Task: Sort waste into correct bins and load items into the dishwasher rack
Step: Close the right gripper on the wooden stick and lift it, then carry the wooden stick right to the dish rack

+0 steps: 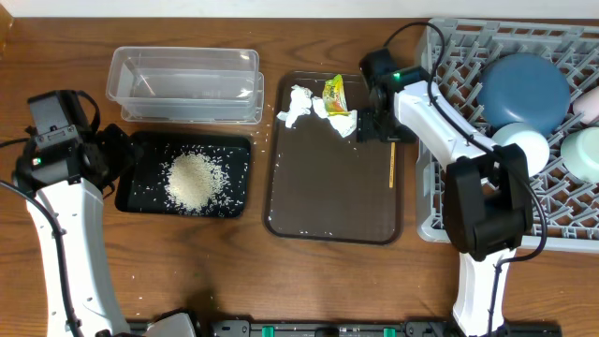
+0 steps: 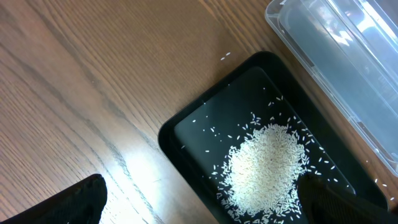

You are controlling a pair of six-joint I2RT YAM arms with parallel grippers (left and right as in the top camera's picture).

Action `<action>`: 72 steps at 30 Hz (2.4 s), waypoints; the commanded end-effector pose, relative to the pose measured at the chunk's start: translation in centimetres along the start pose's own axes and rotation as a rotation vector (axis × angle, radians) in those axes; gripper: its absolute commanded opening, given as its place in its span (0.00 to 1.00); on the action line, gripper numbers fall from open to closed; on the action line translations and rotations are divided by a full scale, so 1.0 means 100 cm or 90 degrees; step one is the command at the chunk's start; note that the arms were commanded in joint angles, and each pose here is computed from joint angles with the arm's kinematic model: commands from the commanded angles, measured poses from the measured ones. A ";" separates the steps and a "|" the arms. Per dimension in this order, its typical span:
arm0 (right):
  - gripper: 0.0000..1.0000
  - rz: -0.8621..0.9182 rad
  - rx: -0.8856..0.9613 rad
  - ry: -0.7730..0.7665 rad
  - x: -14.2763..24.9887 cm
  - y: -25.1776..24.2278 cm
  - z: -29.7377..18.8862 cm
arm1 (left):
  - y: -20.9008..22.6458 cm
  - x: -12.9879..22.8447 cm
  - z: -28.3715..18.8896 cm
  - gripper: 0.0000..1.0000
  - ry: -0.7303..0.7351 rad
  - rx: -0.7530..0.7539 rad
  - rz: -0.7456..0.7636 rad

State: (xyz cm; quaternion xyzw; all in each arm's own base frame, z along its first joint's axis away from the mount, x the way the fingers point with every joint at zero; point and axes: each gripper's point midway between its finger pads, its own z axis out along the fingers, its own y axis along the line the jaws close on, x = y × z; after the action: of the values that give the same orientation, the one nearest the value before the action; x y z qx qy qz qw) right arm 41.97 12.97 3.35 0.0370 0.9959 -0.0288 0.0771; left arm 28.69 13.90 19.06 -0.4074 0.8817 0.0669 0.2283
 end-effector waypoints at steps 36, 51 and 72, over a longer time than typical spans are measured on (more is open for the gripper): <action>0.33 0.024 0.020 0.038 0.041 -0.002 0.050 | 0.001 -0.007 -0.006 1.00 -0.015 -0.002 -0.006; 0.01 0.055 -0.087 0.062 0.037 0.012 0.035 | 0.001 -0.007 -0.006 1.00 -0.015 -0.002 -0.006; 0.01 -0.006 -0.224 -0.302 -0.041 -0.061 -0.174 | 0.001 -0.007 -0.006 1.00 -0.016 -0.002 -0.006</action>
State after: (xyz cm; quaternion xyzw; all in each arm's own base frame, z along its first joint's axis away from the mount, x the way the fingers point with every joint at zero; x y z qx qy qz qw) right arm 42.85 9.01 19.20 0.0496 0.9486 0.1482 0.2752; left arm 28.68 13.90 19.05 -0.4074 0.8818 0.0669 0.2281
